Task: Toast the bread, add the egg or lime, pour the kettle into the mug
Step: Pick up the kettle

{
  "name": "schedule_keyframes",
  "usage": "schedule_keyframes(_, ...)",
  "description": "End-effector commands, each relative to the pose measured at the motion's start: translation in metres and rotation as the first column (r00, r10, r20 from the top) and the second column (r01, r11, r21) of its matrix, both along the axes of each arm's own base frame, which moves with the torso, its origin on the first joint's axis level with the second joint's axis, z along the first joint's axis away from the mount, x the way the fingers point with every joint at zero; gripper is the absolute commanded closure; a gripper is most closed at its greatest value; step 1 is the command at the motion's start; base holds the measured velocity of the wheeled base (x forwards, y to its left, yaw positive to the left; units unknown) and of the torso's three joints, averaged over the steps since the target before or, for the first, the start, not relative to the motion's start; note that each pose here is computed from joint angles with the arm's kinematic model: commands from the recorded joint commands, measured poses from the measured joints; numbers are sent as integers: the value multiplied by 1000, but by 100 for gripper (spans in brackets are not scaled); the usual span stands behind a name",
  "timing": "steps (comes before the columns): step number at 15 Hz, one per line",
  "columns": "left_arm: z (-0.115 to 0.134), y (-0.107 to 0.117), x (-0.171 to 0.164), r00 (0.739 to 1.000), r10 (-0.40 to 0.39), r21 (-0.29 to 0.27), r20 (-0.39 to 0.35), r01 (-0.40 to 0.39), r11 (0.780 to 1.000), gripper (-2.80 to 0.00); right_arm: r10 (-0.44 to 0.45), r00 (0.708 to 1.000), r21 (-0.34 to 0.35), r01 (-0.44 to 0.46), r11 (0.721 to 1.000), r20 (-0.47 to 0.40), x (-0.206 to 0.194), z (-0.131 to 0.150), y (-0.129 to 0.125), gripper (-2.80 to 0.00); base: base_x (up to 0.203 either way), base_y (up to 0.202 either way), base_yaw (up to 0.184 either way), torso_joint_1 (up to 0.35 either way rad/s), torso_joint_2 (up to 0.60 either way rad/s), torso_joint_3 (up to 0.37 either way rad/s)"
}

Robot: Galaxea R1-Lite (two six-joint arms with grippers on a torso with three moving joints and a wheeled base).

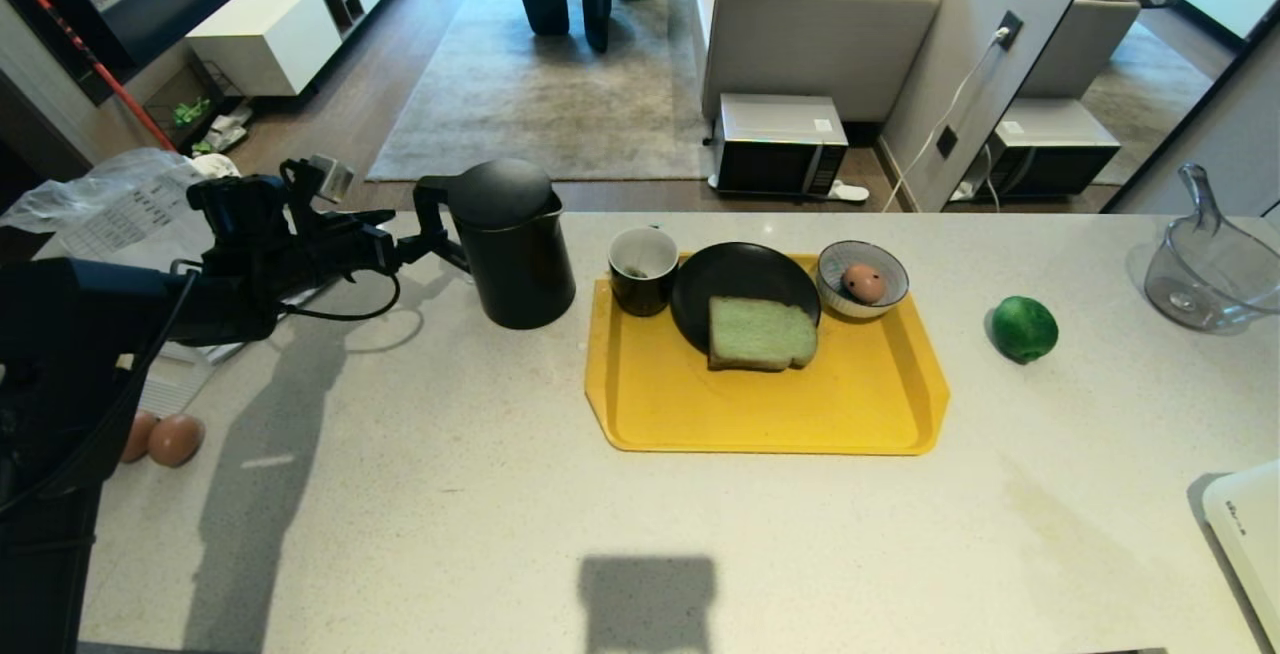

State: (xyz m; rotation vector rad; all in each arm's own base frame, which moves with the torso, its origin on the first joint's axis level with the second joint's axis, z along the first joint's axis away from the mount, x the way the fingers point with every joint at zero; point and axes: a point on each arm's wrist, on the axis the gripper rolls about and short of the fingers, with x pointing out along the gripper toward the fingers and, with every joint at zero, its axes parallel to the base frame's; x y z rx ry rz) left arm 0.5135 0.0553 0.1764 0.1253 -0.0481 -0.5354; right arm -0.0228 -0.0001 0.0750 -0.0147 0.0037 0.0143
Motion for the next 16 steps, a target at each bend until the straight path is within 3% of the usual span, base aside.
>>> schedule_keyframes(1,-2,-3,1,1000,-8,4,4,8,1000,-280,1,1000,-1,-1,1000,-1,0,0,0,0,0,0,0,0,0,0)
schedule_keyframes(6,-6,-6,5,998,-17,15,61,16,1000,-280,1,1000,-1,-1,1000,-1,0,0,0,0,0,0,0,0,0,0)
schedule_keyframes(16,-15,-7,9,995,-20,26,97,18,999,-280,1,1000,-1,-1,1000,-1,0,0,0,0,0,0,0,0,0,0)
